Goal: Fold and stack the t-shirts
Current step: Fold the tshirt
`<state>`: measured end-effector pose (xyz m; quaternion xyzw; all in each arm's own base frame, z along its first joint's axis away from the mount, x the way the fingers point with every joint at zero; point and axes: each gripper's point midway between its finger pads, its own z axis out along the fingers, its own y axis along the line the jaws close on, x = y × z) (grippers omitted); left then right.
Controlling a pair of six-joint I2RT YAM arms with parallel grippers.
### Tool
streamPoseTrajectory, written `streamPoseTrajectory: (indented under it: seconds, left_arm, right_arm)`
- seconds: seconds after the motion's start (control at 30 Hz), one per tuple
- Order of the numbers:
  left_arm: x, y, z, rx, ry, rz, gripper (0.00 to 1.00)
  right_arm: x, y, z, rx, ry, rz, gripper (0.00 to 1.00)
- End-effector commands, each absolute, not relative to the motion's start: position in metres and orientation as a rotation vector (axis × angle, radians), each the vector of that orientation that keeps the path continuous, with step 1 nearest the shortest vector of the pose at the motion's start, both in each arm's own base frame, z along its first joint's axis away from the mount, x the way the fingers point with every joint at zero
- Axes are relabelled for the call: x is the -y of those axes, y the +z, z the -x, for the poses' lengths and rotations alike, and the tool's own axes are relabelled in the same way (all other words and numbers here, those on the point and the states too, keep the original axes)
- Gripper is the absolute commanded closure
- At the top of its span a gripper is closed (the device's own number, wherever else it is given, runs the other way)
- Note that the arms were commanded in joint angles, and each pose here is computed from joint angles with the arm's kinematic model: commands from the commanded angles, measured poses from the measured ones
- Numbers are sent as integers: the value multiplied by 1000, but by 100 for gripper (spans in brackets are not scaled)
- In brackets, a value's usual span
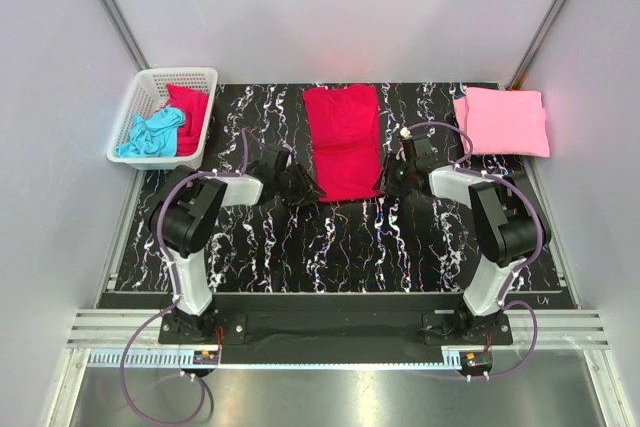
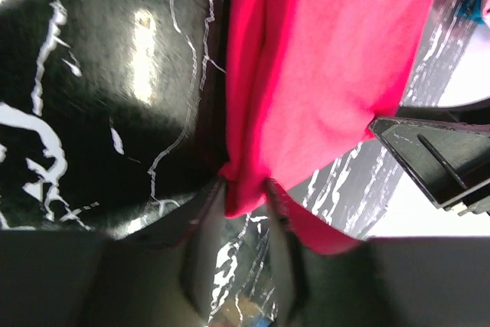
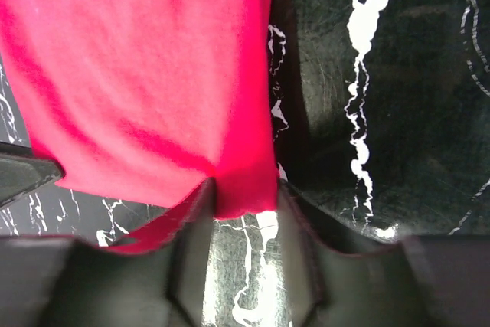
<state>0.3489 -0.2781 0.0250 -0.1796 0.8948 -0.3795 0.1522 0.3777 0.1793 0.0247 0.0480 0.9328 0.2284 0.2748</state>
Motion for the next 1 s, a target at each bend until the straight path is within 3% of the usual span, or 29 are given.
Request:
streamPoseTrajectory:
  seconds: [0.0, 0.17, 0.2, 0.23, 0.4, 0.43, 0.47, 0.63, 0.97]
  left_arm:
    - [271, 8, -357, -2570, -985, 537, 70]
    - [262, 4, -357, -2578, -901, 542, 88]
    - [260, 4, -358, -2576, -882, 534, 97]
    - [257, 2, -355, -2591, -856, 540, 100]
    - [250, 2, -354, -2590, -805, 531, 100]
    - [250, 4, -353, -2592, -802, 528, 100]
    - [249, 3, -351, -2597, -791, 524, 100]
    - [240, 11, -334, -2616, -738, 500, 100]
    - [211, 28, -259, -2637, -561, 417, 100]
  right_arm:
    - [-172, 10, -375, -2551, 564, -161, 58]
    - [-167, 11, -371, -2551, 530, -174, 68]
    - [-166, 11, -370, -2554, 522, -175, 71]
    - [-162, 10, -369, -2557, 500, -182, 72]
    - [-155, 8, -356, -2592, 465, -180, 87]
    - [-155, 7, -353, -2599, 467, -176, 97]
    - [-155, 7, -350, -2602, 469, -177, 100]
    - [-154, 0, -328, -2649, 502, -209, 100]
    - [-186, 25, -253, -2687, 678, -286, 100]
